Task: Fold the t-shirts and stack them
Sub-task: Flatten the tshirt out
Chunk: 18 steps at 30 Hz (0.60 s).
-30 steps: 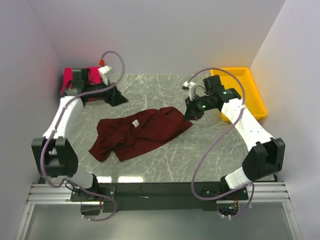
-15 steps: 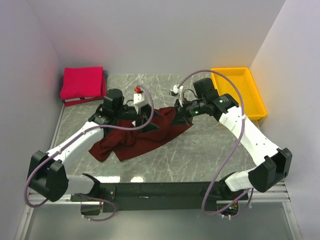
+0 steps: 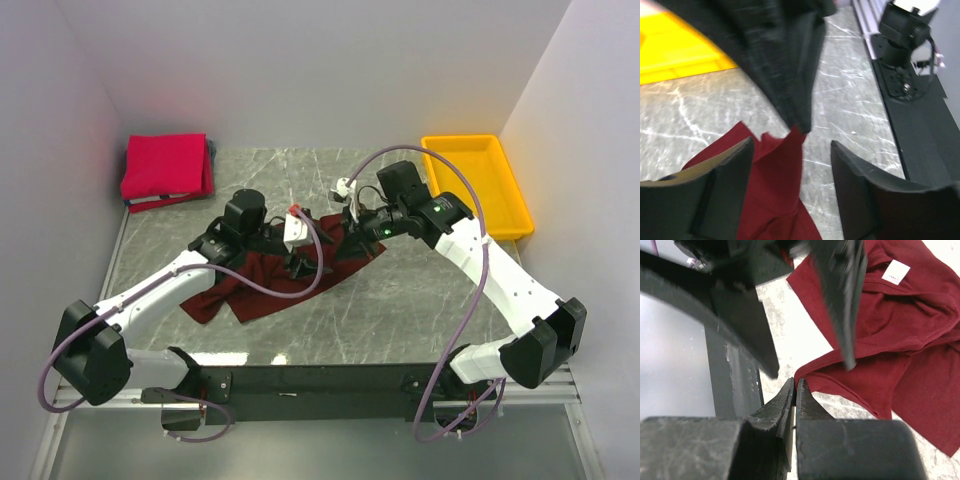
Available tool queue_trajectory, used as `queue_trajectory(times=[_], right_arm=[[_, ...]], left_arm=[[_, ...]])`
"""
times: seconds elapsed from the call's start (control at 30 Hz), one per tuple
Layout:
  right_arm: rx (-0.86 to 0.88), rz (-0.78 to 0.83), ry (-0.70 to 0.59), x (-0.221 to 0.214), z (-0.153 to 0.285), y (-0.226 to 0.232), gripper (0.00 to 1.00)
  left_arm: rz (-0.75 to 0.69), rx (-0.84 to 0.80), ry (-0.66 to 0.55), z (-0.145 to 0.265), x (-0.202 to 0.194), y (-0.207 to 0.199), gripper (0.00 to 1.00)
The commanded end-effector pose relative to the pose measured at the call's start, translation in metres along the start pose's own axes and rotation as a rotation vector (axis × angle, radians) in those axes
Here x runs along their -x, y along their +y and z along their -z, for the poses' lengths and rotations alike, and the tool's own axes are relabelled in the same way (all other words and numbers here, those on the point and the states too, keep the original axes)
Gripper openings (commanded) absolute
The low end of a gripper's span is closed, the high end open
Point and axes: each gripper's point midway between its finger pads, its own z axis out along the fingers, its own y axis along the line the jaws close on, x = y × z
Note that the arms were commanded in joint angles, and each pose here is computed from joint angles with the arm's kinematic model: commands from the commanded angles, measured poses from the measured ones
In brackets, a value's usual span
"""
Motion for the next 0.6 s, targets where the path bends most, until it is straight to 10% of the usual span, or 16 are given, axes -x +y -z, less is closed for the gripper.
queue_trajectory(times=[0.0, 0.37, 0.5, 0.57], right_arm=[[0.013, 0.063, -0.034, 0.016, 0.006, 0.009, 0.00], [0.046, 0.141, -0.029, 0.022, 0.004, 0.026, 0.00], [0.021, 0.128, -0.028, 0.024, 0.003, 0.022, 0.00], [-0.069, 0.090, -0.037, 0.031, 0.007, 0.008, 0.14]], left_arm=[[-0.088, -0.044, -0.008, -0.006, 0.009, -0.007, 0.66], [-0.053, -0.008, 0.048, -0.008, -0.003, -0.002, 0.30], [-0.045, 0.012, 0.063, -0.005, -0.003, -0.001, 0.01], [-0.040, 0.022, 0.069, 0.000, 0.000, -0.002, 0.01]])
